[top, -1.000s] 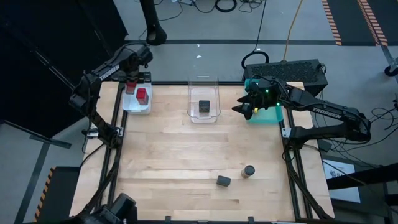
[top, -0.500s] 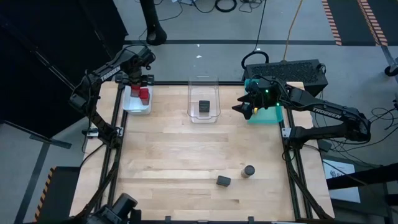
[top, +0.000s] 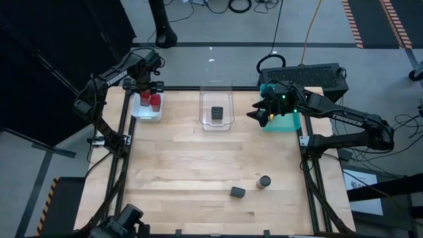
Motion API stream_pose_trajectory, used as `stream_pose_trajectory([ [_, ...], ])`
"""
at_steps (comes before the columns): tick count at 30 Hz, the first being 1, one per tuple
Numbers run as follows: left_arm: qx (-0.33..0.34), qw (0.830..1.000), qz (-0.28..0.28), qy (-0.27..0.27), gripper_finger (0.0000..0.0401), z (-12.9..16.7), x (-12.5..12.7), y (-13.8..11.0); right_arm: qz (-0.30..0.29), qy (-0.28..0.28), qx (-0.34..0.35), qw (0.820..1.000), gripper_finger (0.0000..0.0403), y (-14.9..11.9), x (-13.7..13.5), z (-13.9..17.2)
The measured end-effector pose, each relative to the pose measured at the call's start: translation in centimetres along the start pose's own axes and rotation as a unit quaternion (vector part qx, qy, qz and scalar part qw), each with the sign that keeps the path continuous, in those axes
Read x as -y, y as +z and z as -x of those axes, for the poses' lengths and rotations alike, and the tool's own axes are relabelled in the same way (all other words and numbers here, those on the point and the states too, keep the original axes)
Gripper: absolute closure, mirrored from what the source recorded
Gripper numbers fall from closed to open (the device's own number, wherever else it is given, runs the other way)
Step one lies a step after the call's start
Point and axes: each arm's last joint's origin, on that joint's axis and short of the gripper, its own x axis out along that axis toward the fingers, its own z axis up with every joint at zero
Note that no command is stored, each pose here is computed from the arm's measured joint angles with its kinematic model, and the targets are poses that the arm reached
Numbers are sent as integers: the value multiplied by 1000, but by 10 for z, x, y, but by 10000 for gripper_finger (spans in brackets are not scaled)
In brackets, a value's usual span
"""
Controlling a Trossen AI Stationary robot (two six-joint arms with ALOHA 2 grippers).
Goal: Sort spices by type
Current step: Put the red seasoning can into the white bin
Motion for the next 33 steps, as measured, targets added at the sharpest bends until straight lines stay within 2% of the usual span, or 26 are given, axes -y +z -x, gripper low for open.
stream_pose_trajectory([
  [14,0,1000,4,-6,172,-30,3,-5,0,0,0,1000,110,0,0,0],
  [19,15,1000,5,-2,144,-30,4,-4,0,0,0,1000,110,0,0,0],
  [33,18,1000,9,0,147,-31,2,-2,-2,0,-1,1000,110,0,0,0],
])
